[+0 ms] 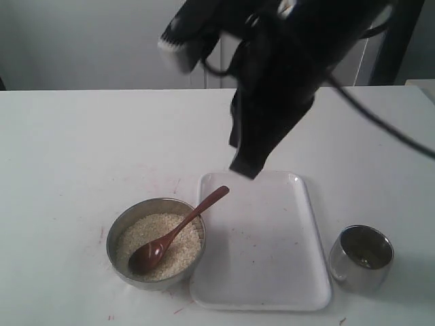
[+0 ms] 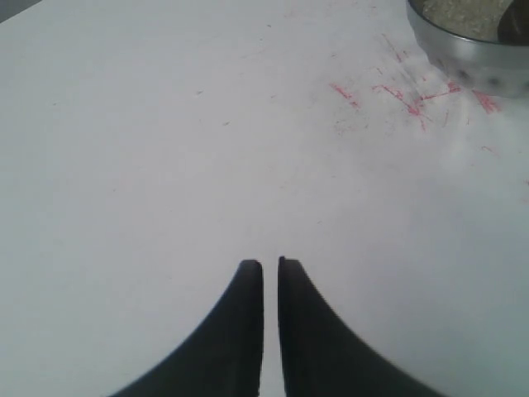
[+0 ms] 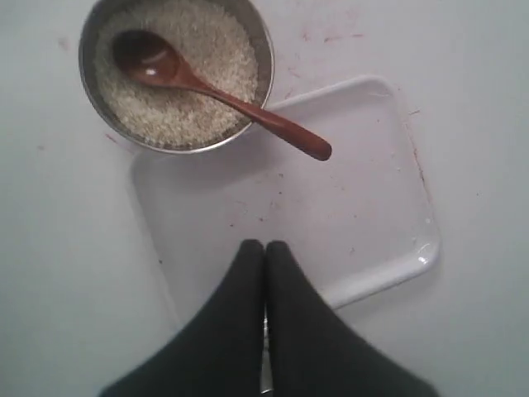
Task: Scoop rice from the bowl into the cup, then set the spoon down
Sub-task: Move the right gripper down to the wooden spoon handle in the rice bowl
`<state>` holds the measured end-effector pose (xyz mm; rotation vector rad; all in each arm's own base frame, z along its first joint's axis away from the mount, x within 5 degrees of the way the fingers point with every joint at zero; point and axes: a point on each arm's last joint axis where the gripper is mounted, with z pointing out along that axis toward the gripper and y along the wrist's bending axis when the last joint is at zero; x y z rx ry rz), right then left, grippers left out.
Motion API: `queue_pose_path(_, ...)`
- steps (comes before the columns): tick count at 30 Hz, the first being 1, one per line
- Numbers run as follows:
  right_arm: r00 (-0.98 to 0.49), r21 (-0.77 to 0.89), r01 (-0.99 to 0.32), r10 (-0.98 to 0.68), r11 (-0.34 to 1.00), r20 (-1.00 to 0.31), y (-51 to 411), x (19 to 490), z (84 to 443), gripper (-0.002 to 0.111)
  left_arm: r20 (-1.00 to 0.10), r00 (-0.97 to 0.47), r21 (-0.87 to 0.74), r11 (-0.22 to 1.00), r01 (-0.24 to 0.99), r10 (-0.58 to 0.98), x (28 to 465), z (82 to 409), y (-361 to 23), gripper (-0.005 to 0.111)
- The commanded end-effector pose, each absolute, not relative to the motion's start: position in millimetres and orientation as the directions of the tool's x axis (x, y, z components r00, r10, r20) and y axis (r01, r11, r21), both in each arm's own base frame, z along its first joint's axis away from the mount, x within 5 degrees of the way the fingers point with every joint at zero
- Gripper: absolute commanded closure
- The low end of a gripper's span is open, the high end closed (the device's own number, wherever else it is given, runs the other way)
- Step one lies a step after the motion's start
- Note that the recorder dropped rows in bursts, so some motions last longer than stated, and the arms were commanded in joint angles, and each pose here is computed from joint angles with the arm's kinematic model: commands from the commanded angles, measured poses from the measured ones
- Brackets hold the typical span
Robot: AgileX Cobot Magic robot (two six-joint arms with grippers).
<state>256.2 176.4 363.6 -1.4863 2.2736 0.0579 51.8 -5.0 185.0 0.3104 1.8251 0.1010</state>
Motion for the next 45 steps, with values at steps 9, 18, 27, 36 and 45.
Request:
queue_pose_path(9,0.101,-0.387,-0.922,-0.979,-0.026,-0.176,225,303,297,0.108,-0.919,-0.296,0.214,0.960,0.178,0.260,51,178,-5,0.092)
queue_pose_path(18,0.149,-0.386,-0.919,-0.978,-0.082,-0.147,228,307,288,0.104,-0.919,-0.296,0.214,0.960,0.178,0.260,51,178,-5,0.092)
queue_pose_path(27,0.254,-0.356,-0.910,-0.964,-0.211,-0.079,230,310,274,0.066,-0.919,-0.296,0.214,0.960,0.178,0.260,51,178,-5,0.092)
queue_pose_path(36,0.374,-0.291,-0.877,-0.923,-0.383,0.088,230,323,240,0.059,-0.919,-0.296,0.214,0.960,0.178,0.260,51,178,-5,0.092)
queue_pose_path(45,0.394,-0.279,-0.865,-0.909,-0.417,0.134,234,333,217,0.059,-0.919,-0.296,0.214,0.960,0.178,0.260,51,178,-5,0.092)
